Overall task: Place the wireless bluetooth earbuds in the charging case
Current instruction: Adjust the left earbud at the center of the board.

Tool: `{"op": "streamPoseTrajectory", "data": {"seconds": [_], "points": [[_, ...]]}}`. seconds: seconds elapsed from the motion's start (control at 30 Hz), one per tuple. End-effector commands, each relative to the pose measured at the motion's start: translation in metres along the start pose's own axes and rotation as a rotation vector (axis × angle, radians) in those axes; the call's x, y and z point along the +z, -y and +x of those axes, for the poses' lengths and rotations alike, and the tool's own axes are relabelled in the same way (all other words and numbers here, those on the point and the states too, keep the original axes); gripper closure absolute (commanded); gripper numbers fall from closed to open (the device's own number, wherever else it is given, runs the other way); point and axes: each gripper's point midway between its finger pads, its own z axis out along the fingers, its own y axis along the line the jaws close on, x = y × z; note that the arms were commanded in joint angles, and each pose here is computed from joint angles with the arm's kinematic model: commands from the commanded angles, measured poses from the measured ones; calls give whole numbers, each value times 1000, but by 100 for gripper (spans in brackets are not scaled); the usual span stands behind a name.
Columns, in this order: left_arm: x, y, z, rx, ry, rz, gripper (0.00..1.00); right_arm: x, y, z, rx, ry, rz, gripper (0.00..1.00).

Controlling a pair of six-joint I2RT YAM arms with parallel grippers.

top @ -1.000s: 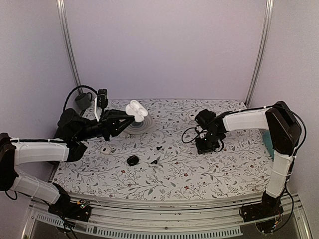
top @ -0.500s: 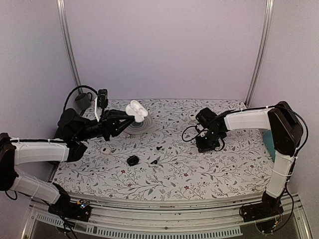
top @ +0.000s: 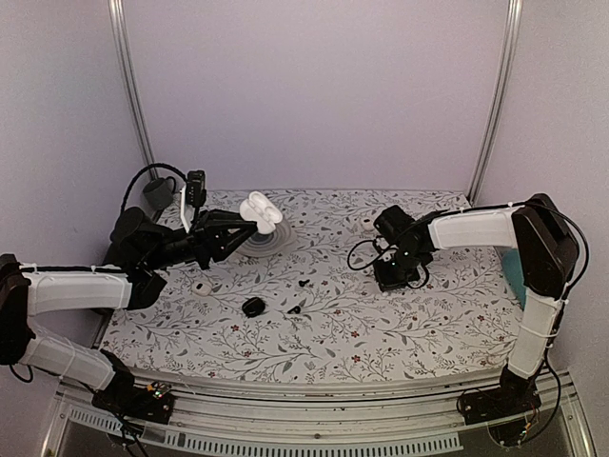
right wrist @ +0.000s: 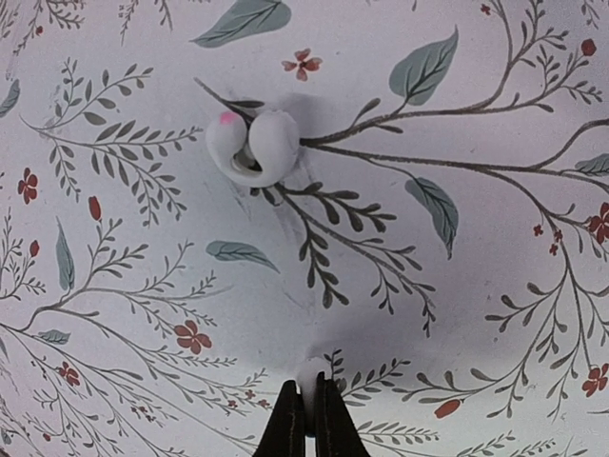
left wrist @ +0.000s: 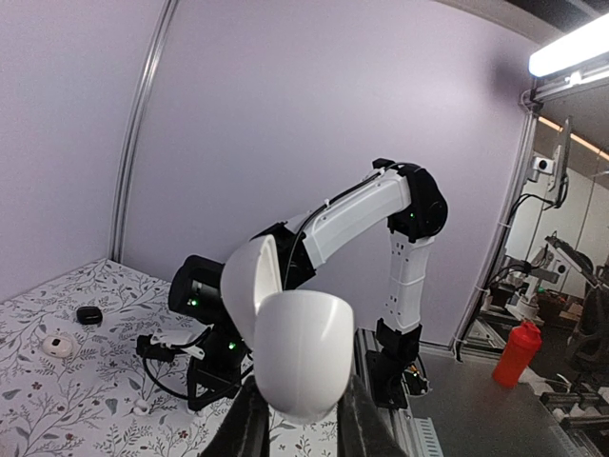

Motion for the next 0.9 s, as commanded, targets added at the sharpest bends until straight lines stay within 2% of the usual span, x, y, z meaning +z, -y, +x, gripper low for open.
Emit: {"op": "streamPoseTrajectory", "data": {"seconds": [0.0, 0.4, 0.7, 0.87], "points": [[0, -3, -5, 22, 9, -2, 100, -16, 1, -11, 13, 61, -11, 97], [11, -39, 24, -10, -44, -25, 100, -55, -5, -29, -24, 194, -60, 97], [21, -53, 43, -33, -101, 101, 100, -127, -38, -51, -114, 356, -245, 97], [27, -60, 47, -71, -121, 166, 100, -196, -70, -69, -188, 489, -426, 97]]}}
